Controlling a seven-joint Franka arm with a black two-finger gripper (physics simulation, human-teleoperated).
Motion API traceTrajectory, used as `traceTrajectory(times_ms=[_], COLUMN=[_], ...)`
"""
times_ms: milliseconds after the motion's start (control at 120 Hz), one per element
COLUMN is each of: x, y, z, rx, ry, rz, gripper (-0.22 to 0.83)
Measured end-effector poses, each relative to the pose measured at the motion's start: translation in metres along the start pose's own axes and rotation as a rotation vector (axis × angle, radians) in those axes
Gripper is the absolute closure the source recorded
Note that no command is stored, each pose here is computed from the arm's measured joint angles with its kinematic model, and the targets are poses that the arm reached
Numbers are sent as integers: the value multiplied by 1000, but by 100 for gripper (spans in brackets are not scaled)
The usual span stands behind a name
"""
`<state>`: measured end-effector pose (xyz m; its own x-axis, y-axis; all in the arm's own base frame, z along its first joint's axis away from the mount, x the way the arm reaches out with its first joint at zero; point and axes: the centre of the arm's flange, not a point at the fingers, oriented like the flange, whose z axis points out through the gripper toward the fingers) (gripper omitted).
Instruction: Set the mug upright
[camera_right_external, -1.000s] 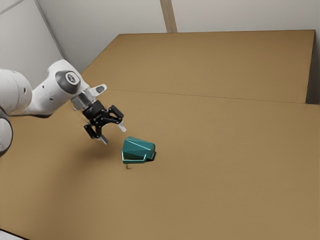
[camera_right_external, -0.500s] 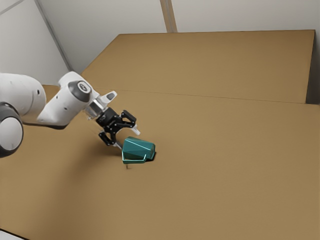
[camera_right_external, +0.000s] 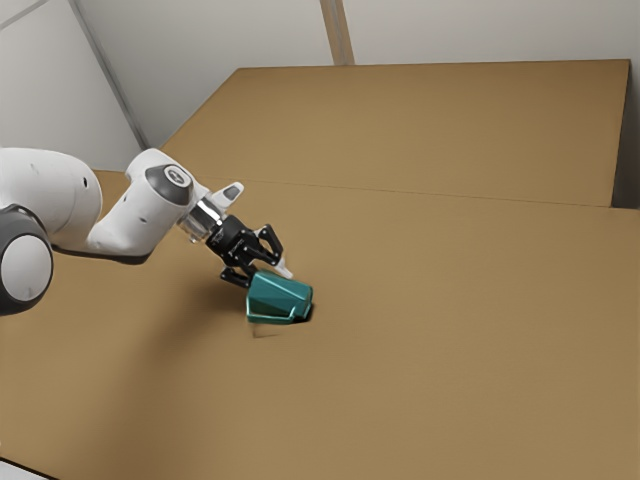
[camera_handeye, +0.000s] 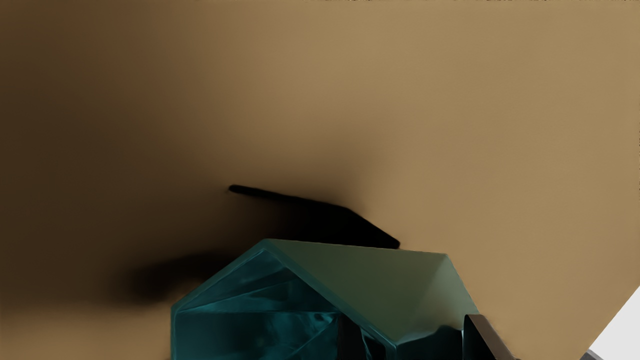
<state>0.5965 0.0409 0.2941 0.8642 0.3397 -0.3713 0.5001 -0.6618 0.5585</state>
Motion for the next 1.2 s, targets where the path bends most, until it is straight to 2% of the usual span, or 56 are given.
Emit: traceTrajectory(times_ms=[367,617,800,1050,1200], x=[-2,-9,-30,-59,-74], y=[21,31,58,94,94], z=[-7,-15,-37,-57,-55], rx=[4,44,179,470,637], ry=[19,29,77,177,226], rz=[37,64,175,382,484], gripper=[74,77,77,78,78])
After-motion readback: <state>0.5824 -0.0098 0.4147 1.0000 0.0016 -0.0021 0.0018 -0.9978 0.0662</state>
